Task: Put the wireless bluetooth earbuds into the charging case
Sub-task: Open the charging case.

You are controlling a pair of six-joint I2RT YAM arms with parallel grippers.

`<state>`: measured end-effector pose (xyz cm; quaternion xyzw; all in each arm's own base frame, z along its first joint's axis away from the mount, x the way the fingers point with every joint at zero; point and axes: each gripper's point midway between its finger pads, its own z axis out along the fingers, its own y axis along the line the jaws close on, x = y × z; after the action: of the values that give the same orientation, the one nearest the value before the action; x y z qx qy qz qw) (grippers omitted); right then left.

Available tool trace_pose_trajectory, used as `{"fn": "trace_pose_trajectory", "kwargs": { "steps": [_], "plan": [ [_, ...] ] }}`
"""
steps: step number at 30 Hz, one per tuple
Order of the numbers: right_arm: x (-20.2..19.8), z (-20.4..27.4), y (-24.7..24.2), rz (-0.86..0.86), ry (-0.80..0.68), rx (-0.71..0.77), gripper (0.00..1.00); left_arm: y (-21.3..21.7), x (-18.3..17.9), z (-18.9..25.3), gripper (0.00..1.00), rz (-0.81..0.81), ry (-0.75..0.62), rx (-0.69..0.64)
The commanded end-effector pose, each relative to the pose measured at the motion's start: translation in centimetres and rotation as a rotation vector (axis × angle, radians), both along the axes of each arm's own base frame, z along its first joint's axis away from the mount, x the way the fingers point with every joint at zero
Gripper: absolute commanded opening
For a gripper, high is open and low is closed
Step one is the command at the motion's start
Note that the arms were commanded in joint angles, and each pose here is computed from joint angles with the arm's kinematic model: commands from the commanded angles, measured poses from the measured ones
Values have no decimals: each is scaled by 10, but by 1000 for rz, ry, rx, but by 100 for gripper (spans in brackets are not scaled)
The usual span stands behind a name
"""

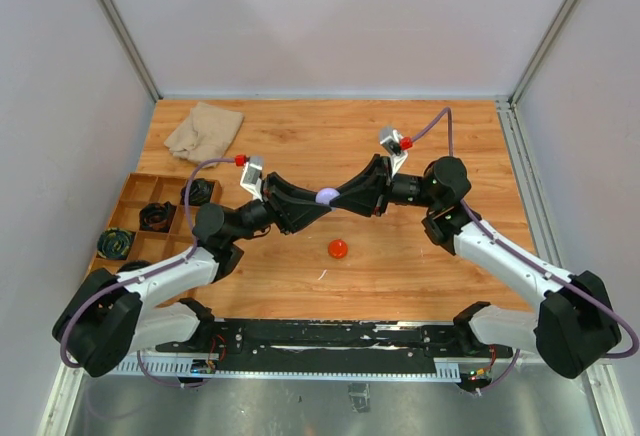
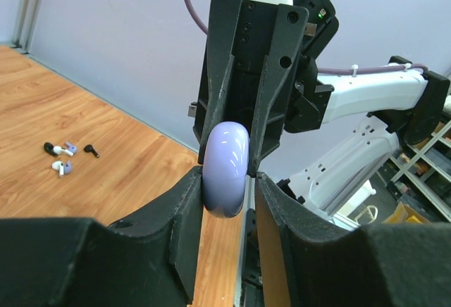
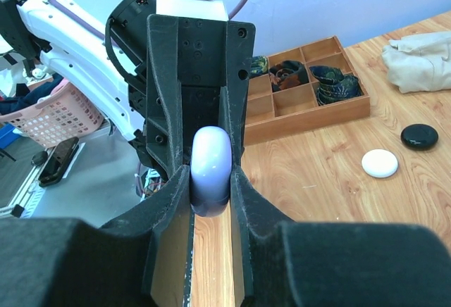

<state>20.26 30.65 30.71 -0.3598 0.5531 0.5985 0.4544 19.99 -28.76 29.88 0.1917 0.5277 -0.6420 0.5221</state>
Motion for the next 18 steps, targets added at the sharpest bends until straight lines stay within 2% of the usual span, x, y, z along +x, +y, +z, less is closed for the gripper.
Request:
{"fn": "trace_pose_trajectory", "kwargs": {
  "steps": [1, 11, 18],
  "plan": [
    [-7, 10, 3, 22, -45, 50, 7, 1, -6, 0, 38, -25, -18, -17],
    [-5, 10, 2, 6, -45, 65, 8, 1, -4, -4, 36, -16, -6, -7],
    [-6, 6, 2, 8, -61, 57, 17, 2, -5, -7, 14, -13, -6, 5]
  ]
}}
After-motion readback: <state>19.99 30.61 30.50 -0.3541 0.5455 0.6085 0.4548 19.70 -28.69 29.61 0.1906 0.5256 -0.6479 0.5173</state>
